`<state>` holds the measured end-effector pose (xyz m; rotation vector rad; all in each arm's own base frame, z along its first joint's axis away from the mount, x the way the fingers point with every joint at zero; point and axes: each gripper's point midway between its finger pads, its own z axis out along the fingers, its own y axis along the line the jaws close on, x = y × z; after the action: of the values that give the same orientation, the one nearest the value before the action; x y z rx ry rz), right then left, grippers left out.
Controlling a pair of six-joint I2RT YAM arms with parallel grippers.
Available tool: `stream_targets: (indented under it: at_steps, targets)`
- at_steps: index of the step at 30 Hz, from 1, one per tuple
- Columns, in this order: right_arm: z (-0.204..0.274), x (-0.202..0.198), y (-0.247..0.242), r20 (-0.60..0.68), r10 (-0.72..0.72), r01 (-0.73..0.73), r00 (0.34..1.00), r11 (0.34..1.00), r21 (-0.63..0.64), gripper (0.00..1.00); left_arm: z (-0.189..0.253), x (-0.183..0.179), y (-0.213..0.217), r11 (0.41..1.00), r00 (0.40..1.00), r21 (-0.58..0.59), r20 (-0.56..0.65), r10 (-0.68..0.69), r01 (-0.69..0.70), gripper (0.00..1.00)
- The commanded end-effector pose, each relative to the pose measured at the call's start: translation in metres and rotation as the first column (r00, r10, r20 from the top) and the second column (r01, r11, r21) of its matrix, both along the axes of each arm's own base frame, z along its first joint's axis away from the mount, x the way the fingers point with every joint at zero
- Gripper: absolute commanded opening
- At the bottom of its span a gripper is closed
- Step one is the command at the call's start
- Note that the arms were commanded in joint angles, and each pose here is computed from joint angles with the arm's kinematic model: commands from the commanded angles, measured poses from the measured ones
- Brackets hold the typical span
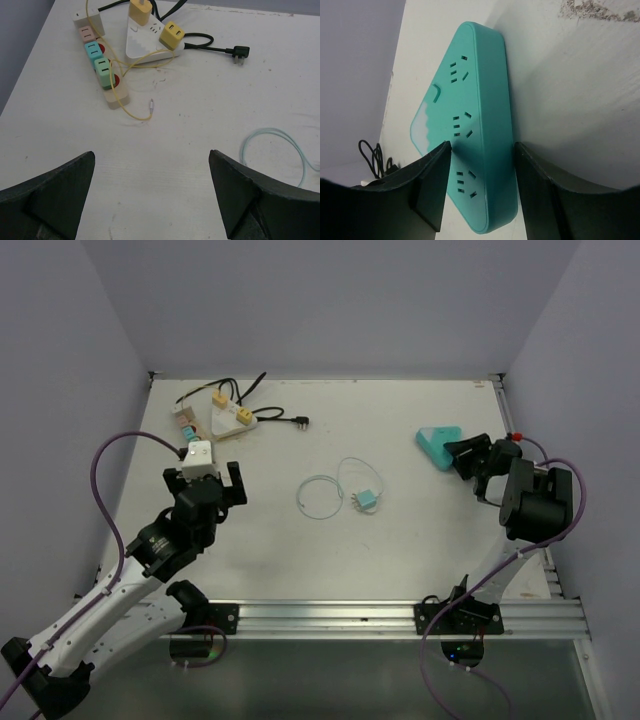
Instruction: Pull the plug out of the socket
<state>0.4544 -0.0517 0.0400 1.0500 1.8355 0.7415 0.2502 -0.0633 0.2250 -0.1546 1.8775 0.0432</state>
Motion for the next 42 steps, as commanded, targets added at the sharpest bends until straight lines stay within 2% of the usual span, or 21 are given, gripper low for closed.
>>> stream_targets:
  at_steps: [1, 15, 16, 21, 27, 29, 30, 33, 38, 42]
  targets:
    - [0.009, 0.002, 0.002, 0.054, 0.026, -0.025, 0.998, 1.000, -0.015, 0.57, 0.003, 0.000, 0.006, 1.000, 0.999, 0.008, 0.013, 0.029, -0.029, 1.00]
    - [0.007, -0.034, 0.029, 0.003, 0.126, -0.126, 0.992, 0.992, 0.006, 0.75, 0.000, 0.002, 0.008, 0.999, 0.999, 0.018, 0.007, 0.042, -0.042, 1.00]
    - [-0.001, -0.042, 0.031, -0.042, 0.124, -0.124, 0.991, 0.992, 0.013, 0.77, -0.003, 0.002, 0.007, 0.999, 0.999, 0.024, 0.000, 0.042, -0.042, 1.00]
    - [-0.011, -0.076, 0.028, -0.170, 0.087, -0.093, 0.982, 0.995, -0.031, 0.84, -0.008, 0.005, 0.000, 0.999, 1.000, 0.032, -0.022, 0.018, -0.017, 1.00]
    - [0.038, -0.097, 0.026, -0.196, 0.100, -0.135, 0.975, 0.975, -0.174, 0.91, -0.012, 0.013, -0.019, 0.998, 0.998, 0.003, -0.033, -0.061, 0.061, 1.00]
    - [0.065, -0.098, 0.022, -0.154, 0.076, -0.113, 0.985, 0.963, -0.246, 0.92, -0.012, 0.017, -0.027, 0.996, 0.996, -0.018, -0.032, -0.089, 0.088, 1.00]
    - [0.066, -0.106, 0.024, -0.174, 0.072, -0.115, 0.982, 0.961, -0.252, 0.93, -0.011, 0.019, -0.031, 0.995, 0.995, -0.026, -0.030, -0.100, 0.099, 1.00]
    - [0.096, -0.107, 0.034, -0.098, 0.103, -0.126, 0.990, 0.953, -0.275, 0.99, -0.013, 0.030, -0.044, 0.990, 0.990, -0.048, -0.044, -0.134, 0.132, 1.00]
    - [0.118, -0.105, 0.070, -0.029, 0.284, -0.280, 0.958, 0.917, -0.283, 0.99, -0.003, 0.061, -0.059, 0.967, 0.980, -0.159, -0.005, -0.200, 0.197, 1.00]
    - [0.120, -0.103, 0.100, -0.001, 0.398, -0.378, 0.917, 0.872, -0.311, 0.99, 0.014, 0.100, -0.051, 0.964, 0.984, -0.196, 0.017, -0.180, 0.179, 1.00]
